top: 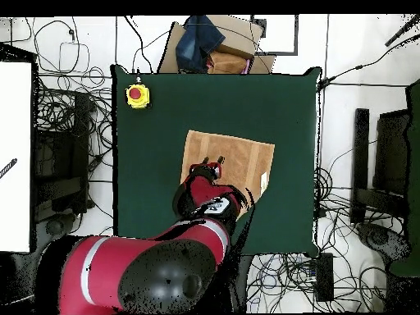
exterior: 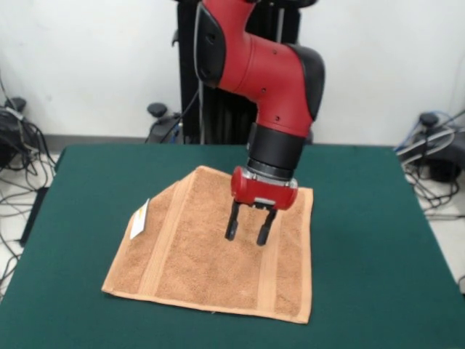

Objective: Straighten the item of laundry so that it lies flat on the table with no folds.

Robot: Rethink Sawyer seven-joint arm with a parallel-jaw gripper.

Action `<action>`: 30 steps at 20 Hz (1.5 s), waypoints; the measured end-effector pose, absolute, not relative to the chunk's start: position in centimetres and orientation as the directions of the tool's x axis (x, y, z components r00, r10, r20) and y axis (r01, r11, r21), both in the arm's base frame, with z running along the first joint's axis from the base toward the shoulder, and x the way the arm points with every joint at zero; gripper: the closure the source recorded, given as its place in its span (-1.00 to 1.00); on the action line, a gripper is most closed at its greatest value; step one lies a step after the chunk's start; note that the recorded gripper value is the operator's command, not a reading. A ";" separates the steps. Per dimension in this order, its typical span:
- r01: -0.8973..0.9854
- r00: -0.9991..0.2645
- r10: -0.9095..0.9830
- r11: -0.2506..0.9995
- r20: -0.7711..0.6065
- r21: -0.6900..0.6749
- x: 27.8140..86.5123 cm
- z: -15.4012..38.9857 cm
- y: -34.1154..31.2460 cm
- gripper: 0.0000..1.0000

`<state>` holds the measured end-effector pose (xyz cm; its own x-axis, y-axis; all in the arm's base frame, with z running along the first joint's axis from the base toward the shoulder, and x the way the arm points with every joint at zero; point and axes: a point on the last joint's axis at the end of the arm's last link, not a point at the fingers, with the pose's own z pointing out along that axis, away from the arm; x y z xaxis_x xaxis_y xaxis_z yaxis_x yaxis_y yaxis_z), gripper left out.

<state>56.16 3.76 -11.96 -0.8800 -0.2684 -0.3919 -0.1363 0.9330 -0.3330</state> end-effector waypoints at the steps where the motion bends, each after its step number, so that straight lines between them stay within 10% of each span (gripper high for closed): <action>1: -0.131 -0.880 -0.265 0.934 -0.396 -0.332 56.3 -12.0 3.8 -1.00; 30: 0.018 -0.926 -0.025 0.994 -0.378 -0.110 56.3 -15.6 9.8 -1.00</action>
